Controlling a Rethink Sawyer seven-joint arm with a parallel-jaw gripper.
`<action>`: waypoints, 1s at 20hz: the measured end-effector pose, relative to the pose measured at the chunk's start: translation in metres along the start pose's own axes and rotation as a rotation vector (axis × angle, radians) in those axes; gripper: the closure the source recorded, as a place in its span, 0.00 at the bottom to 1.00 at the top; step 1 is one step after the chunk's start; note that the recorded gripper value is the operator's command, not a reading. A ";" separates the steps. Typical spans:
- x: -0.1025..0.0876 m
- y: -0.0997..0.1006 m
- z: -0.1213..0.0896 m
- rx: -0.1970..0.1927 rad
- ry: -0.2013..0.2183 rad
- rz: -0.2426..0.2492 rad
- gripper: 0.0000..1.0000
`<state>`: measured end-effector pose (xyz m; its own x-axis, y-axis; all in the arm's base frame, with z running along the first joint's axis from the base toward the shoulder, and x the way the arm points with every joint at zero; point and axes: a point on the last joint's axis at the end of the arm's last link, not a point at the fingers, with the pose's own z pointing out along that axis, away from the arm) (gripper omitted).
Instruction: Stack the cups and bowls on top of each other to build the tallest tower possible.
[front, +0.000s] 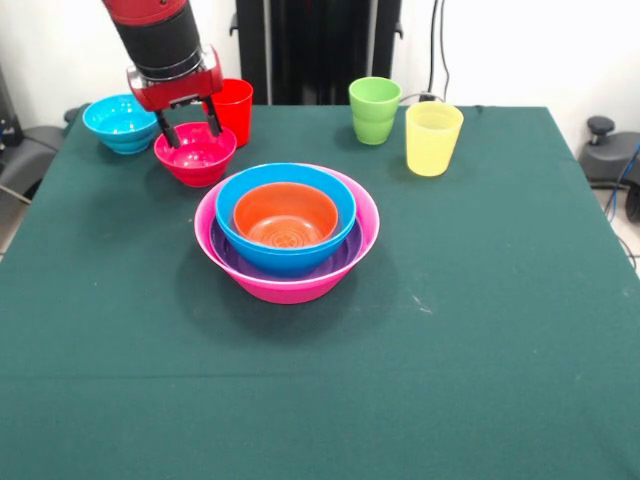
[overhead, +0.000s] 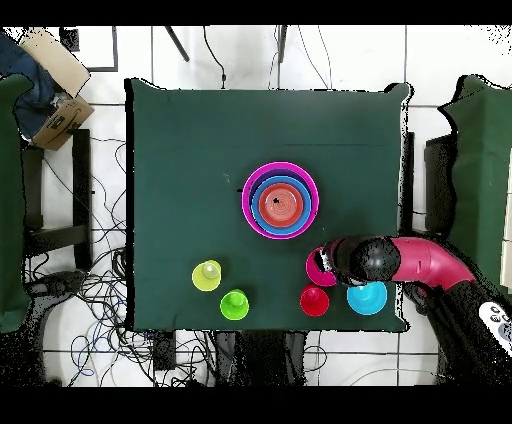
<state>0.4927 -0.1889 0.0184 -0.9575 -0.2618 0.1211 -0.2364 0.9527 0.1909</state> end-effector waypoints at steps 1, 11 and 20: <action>0.001 -0.001 0.000 -0.001 0.000 0.003 0.00; 0.001 -0.022 -0.006 0.010 -0.017 0.037 0.00; 0.003 -0.039 -0.014 0.007 -0.002 0.066 0.00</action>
<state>0.5012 -0.2289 0.0246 -0.9713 -0.1985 0.1311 -0.1743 0.9689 0.1755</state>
